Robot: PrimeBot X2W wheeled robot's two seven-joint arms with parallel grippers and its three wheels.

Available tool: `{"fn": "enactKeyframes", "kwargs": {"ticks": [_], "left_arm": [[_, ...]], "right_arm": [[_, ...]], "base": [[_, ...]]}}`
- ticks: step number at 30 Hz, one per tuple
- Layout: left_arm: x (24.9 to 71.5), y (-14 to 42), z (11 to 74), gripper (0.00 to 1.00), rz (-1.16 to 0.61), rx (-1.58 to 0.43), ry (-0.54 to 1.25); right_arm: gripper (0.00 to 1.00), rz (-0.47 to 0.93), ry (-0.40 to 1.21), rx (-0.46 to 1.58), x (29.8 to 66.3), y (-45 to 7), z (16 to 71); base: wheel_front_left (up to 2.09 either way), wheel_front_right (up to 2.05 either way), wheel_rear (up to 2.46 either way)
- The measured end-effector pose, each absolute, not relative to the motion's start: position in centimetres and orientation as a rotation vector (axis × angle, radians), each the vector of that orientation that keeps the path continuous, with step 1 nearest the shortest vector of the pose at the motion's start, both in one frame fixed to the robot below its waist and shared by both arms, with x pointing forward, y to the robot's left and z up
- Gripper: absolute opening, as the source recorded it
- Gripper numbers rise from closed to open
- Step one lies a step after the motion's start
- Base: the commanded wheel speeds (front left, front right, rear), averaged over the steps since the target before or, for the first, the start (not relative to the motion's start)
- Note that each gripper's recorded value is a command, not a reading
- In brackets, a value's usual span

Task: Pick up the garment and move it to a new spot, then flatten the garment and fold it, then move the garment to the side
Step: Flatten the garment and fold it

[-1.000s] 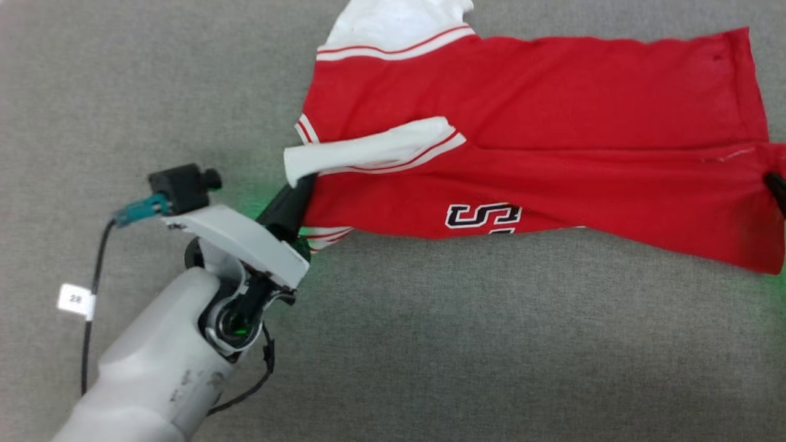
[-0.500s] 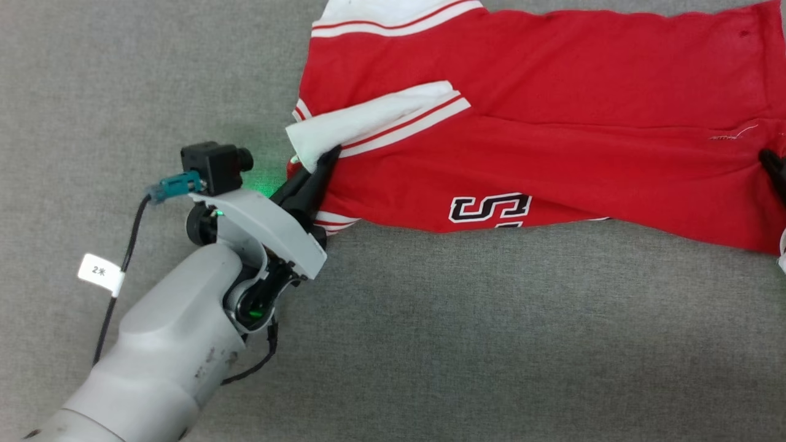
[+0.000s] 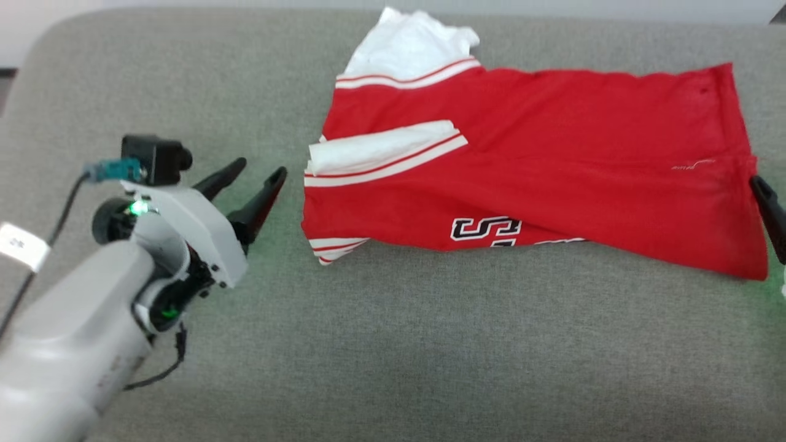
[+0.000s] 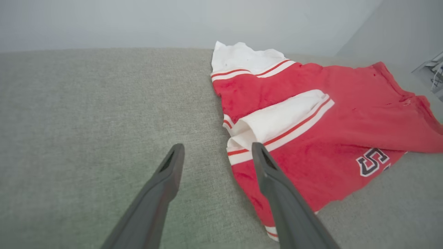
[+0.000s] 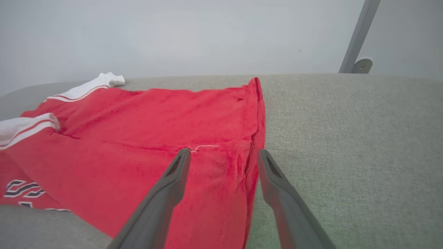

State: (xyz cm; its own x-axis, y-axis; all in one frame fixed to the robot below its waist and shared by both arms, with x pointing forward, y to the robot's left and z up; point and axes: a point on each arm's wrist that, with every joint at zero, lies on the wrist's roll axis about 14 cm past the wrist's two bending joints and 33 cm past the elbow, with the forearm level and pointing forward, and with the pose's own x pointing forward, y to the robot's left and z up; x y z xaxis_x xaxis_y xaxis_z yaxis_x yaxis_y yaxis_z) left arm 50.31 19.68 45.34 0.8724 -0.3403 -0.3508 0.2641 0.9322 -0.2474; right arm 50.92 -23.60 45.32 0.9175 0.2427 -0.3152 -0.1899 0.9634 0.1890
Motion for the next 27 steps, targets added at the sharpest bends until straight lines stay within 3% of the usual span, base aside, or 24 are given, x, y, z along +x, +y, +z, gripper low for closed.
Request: {"fn": "enactKeyframes", "kwargs": {"ticks": [3, 12, 23, 24, 26, 27], "left_arm": [[49.5, 19.5, 46.8, 1.0, -0.347, -0.156, 0.466], [44.3, 15.6, 44.7, 1.0, -0.463, -0.143, 0.915], [46.6, 15.1, 40.1, 1.0, -0.403, -0.247, 1.093], [46.8, 14.8, 39.8, 0.63, -0.407, -0.265, 1.104], [47.0, 14.1, 39.2, 0.07, -0.431, -0.29, 1.12], [47.2, 14.0, 39.0, 0.0, -0.434, -0.304, 1.124]], "right_arm": [[1.0, 0.236, 0.308, 0.162, 50.5, -23.2, 46.8], [1.0, 0.226, 0.271, 0.162, 49.5, -23.6, 48.7], [1.0, 0.176, 0.302, 0.144, 49.0, -25.8, 47.7], [1.0, 0.169, 0.306, 0.142, 49.0, -26.1, 47.6], [1.0, 0.153, 0.315, 0.135, 48.8, -26.8, 47.5], [1.0, 0.148, 0.322, 0.131, 48.7, -27.1, 47.3]], "base": [[0.0, 0.0, 0.0], [0.0, 0.0, 0.0], [0.0, 0.0, 0.0], [0.0, 0.0, 0.0], [0.0, 0.0, 0.0], [0.0, 0.0, 0.0]]}}
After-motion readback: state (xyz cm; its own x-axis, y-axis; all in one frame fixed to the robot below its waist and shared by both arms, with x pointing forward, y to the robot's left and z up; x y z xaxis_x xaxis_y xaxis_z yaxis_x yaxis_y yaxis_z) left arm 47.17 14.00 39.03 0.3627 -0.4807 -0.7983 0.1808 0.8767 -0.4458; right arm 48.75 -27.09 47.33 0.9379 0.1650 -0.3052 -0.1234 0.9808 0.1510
